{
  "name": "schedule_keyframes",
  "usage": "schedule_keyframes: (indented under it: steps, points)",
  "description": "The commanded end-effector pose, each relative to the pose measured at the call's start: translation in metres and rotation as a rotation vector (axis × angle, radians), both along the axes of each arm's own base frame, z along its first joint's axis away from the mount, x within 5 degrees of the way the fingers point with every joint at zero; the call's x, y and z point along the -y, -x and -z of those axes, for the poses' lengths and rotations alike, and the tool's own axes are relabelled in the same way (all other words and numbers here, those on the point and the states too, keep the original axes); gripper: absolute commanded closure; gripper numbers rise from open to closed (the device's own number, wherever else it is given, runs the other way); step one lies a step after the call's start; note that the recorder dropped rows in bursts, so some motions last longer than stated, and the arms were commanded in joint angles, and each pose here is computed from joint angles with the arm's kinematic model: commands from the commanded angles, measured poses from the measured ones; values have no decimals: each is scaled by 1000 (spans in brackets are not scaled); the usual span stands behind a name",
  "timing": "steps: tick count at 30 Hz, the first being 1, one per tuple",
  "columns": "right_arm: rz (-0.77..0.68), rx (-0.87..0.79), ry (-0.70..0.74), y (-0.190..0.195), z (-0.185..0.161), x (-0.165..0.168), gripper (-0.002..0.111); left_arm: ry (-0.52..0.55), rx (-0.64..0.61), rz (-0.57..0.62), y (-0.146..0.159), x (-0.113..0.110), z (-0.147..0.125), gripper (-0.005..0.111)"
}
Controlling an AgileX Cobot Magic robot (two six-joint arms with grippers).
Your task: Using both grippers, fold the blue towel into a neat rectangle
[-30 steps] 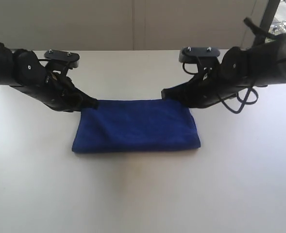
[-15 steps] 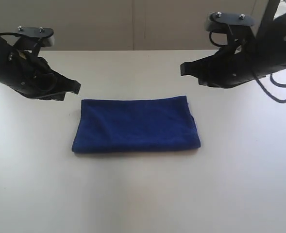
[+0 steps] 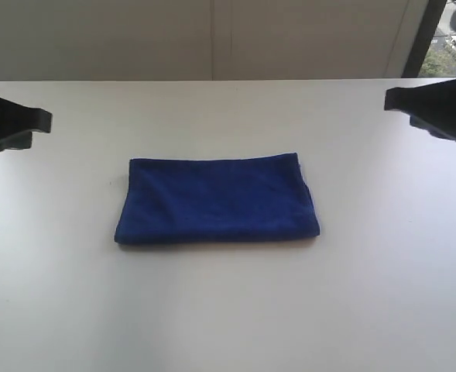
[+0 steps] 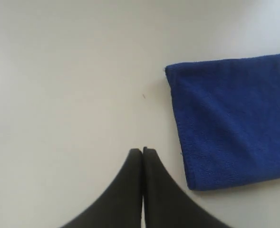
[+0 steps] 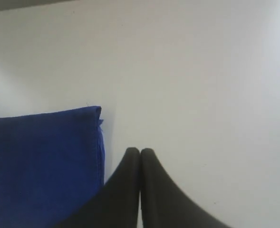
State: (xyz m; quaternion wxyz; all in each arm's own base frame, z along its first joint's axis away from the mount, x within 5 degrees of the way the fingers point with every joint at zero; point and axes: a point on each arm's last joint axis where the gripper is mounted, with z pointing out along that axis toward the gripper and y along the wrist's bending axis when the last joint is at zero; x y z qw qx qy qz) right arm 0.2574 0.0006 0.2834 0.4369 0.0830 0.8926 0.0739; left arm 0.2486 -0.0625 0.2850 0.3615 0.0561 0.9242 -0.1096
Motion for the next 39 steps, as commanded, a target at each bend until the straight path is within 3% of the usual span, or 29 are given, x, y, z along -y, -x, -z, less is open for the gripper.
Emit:
schedule_keyframes:
  steps: [1, 5, 10, 16, 19, 23, 39]
  points:
    - [1, 102, 34, 27, -19, 3, 108, 10, 41, -29, 27, -13, -10, 107]
    - [0, 191, 45, 55, -34, 2, 108, 22, 102, -30, 54, -17, -16, 107]
    - [1, 363, 56, 116, -47, 0, 108, 49, 225, -26, 110, -27, -21, 107]
    - [-12, 567, 80, 187, -44, -4, 108, 69, 325, -19, 160, -36, -6, 107]
    - [-31, 596, 86, 215, -27, -7, 108, 49, 415, 6, 183, -40, 5, 107]
    - [-32, 612, 89, 223, -10, -7, 108, 35, 406, 31, 198, -42, 14, 107]
    - [-36, 604, 87, 224, -9, -8, 108, 27, 362, 41, 200, -41, 17, 107]
